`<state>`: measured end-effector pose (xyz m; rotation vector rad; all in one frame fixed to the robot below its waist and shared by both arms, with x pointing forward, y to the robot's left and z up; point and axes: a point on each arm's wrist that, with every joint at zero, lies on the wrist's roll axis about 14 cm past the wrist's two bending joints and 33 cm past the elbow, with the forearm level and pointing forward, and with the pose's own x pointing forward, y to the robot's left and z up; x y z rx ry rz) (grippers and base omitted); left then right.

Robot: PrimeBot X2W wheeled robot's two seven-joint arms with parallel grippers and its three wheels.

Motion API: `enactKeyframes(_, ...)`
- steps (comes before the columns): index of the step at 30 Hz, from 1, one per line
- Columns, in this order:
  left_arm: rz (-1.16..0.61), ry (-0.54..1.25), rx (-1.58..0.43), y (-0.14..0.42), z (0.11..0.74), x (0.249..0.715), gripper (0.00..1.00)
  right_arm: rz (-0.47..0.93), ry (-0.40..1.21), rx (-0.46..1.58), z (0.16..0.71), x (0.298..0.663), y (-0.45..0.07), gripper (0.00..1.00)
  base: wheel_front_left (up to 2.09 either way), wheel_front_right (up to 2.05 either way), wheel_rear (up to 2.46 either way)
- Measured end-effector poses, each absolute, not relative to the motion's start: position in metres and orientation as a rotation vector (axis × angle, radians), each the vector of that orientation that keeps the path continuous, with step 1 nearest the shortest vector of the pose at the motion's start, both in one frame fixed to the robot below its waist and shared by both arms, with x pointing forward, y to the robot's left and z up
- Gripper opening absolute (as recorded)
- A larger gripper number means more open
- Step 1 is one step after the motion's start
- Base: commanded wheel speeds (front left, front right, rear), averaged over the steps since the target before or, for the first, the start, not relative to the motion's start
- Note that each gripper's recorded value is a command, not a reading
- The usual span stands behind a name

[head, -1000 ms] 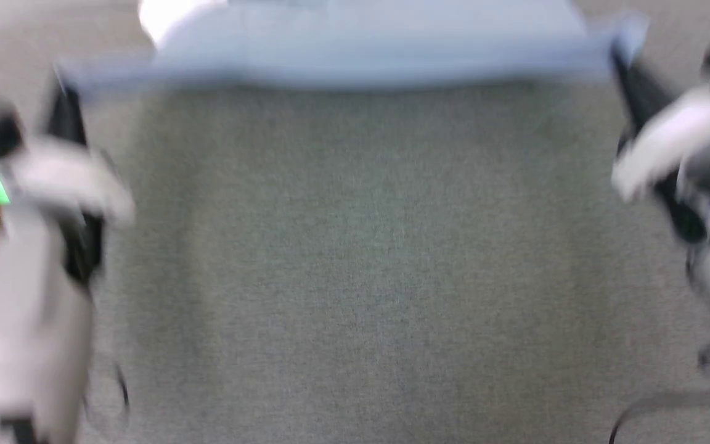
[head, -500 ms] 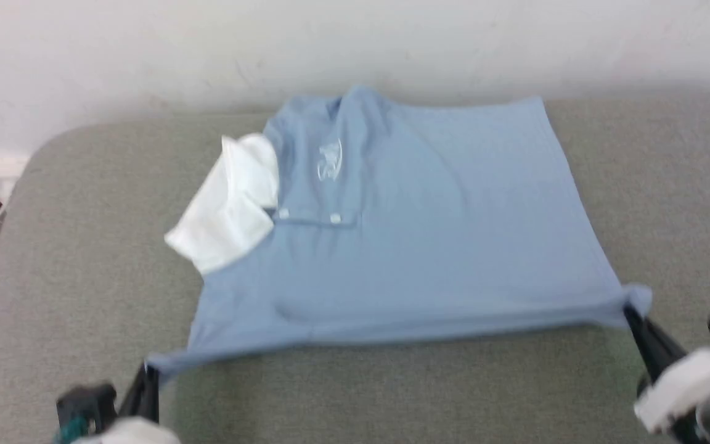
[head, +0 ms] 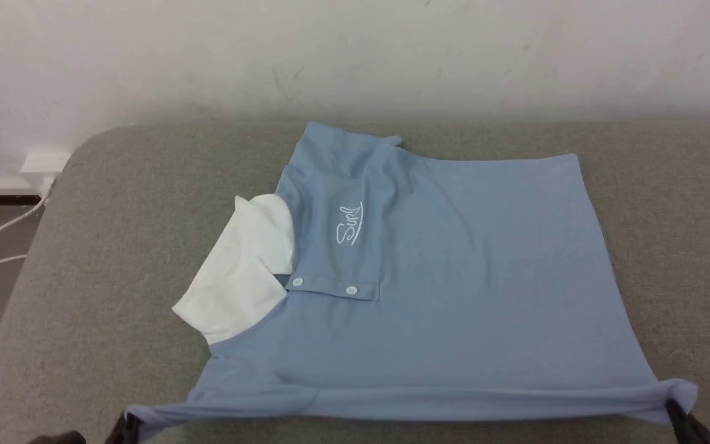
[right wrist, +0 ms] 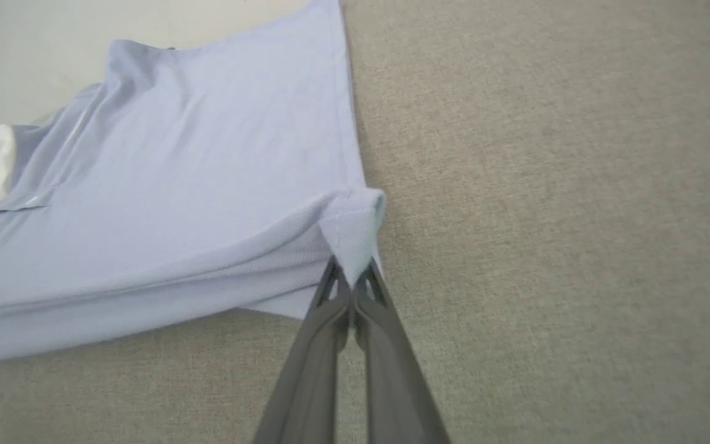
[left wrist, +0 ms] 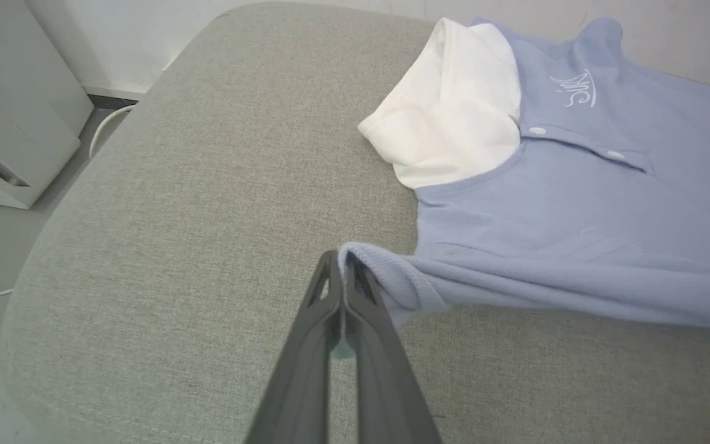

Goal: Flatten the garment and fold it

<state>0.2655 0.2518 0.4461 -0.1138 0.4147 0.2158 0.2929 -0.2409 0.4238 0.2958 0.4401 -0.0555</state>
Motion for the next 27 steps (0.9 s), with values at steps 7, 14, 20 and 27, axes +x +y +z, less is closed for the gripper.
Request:
enactKeyframes(7, 0.147, 0.264, -0.094, 0.248, 0.484, 0.325, 0.0, -0.007, 0.396, 0.229, 0.451, 0.333, -0.228, 0.0, 0.0, 0.0, 0.0)
enactKeyframes(14, 0.054, 0.194, -0.058, 0.239, 0.493, 0.397, 0.0, 0.039, 0.377, 0.202, 0.458, 0.391, -0.22, 0.0, 0.0, 0.0, 0.0)
enactKeyframes(20, -0.01, 0.273, -0.048, 0.226, 0.465, 0.432, 0.0, 0.066, 0.458, 0.176, 0.434, 0.419, -0.215, 0.0, 0.0, 0.0, 0.0)
enactKeyframes(27, -0.062, 0.39, -0.042, 0.21, 0.421, 0.454, 0.0, 0.083, 0.58, 0.144, 0.393, 0.434, -0.211, 0.0, 0.0, 0.0, 0.0)
